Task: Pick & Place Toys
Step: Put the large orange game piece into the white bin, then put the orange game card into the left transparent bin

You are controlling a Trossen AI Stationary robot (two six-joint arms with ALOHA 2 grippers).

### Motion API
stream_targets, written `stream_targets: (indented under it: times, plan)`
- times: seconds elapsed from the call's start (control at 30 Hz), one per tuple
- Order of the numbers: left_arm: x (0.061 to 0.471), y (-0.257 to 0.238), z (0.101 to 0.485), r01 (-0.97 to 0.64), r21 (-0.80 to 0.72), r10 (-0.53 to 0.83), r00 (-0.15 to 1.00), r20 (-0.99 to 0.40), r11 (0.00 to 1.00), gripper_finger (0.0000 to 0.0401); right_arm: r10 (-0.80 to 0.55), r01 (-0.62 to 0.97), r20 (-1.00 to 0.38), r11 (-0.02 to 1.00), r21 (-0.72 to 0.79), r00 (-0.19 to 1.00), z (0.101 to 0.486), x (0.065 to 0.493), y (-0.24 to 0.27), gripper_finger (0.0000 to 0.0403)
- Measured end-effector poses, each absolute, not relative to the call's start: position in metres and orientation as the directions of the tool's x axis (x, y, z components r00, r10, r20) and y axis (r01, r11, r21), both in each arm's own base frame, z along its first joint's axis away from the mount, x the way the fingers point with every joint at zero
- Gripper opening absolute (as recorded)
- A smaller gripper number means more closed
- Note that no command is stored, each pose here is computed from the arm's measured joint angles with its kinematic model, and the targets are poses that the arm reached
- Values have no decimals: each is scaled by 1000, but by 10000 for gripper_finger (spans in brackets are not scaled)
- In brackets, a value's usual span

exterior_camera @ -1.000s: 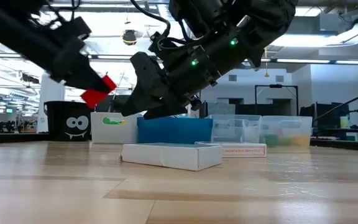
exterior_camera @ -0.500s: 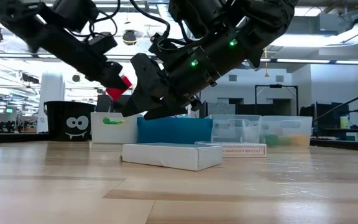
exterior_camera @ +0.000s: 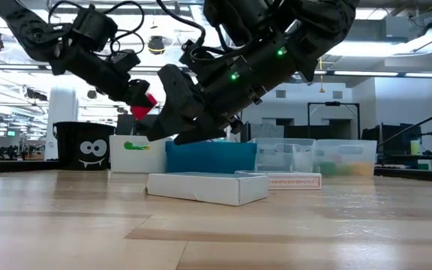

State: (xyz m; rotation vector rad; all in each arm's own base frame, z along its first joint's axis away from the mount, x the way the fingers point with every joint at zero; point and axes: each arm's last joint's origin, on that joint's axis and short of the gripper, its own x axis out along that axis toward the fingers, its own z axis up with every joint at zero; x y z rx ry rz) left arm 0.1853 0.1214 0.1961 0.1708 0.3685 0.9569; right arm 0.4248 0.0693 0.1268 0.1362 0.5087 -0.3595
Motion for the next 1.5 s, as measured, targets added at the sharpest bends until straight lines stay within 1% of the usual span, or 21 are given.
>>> stream_targets:
  times: [0.07, 0.13, 0.27, 0.37, 0.47, 0.53, 0.6, 0.67, 0.77, 0.87, 1.0, 1.13, 1.2, 1.33, 1.5]
  plan:
    - [184, 125, 196, -767, 279, 816, 529, -233, 577, 184, -298, 367, -499, 929, 43, 814, 127, 425, 71, 299]
    - [183, 126, 196, -775, 256, 815, 530, -234, 578, 213, -297, 369, -500, 928, 47, 813, 125, 425, 72, 299]
    - [183, 127, 197, -780, 244, 816, 532, -224, 576, 261, -295, 375, -511, 925, 59, 807, 116, 425, 74, 299]
    - [183, 127, 199, -787, 227, 818, 535, -212, 574, 284, -292, 385, -513, 919, 83, 807, 102, 427, 75, 299]
    - [184, 125, 197, -804, 145, 811, 540, -225, 576, 298, -257, 365, -525, 924, 112, 811, 89, 429, 76, 299]
    - [185, 123, 196, -789, 103, 785, 572, -240, 606, 302, -236, 347, -533, 930, 118, 812, 83, 429, 77, 299]
    - [188, 120, 196, -734, 79, 727, 642, -246, 675, 304, -216, 315, -532, 944, 100, 819, 85, 429, 79, 299]
    - [191, 115, 197, -669, 55, 661, 712, -238, 741, 303, -210, 285, -522, 956, 66, 827, 93, 428, 83, 299]
    - [194, 108, 204, -592, 31, 584, 785, -205, 806, 300, -214, 260, -482, 965, 29, 850, 115, 426, 92, 299]
    - [193, 100, 211, -545, 22, 539, 823, -180, 838, 298, -275, 281, -442, 958, -53, 854, 139, 418, 106, 299]
    - [193, 85, 219, -480, -11, 473, 868, -155, 877, 298, -391, 345, -409, 920, -184, 824, 166, 399, 127, 299]
    - [195, 68, 221, -364, -72, 349, 922, -168, 928, 298, -487, 406, -405, 872, -273, 774, 188, 374, 143, 299]
    - [197, 59, 220, -298, -90, 280, 944, -175, 950, 298, -516, 430, -424, 856, -287, 744, 195, 360, 148, 299]
    - [201, 42, 218, -203, -95, 181, 964, -197, 975, 298, -524, 452, -487, 851, -268, 699, 202, 335, 155, 299]
    - [203, 32, 218, -154, -84, 135, 972, -194, 984, 298, -466, 421, -604, 878, -227, 647, 203, 314, 161, 299]
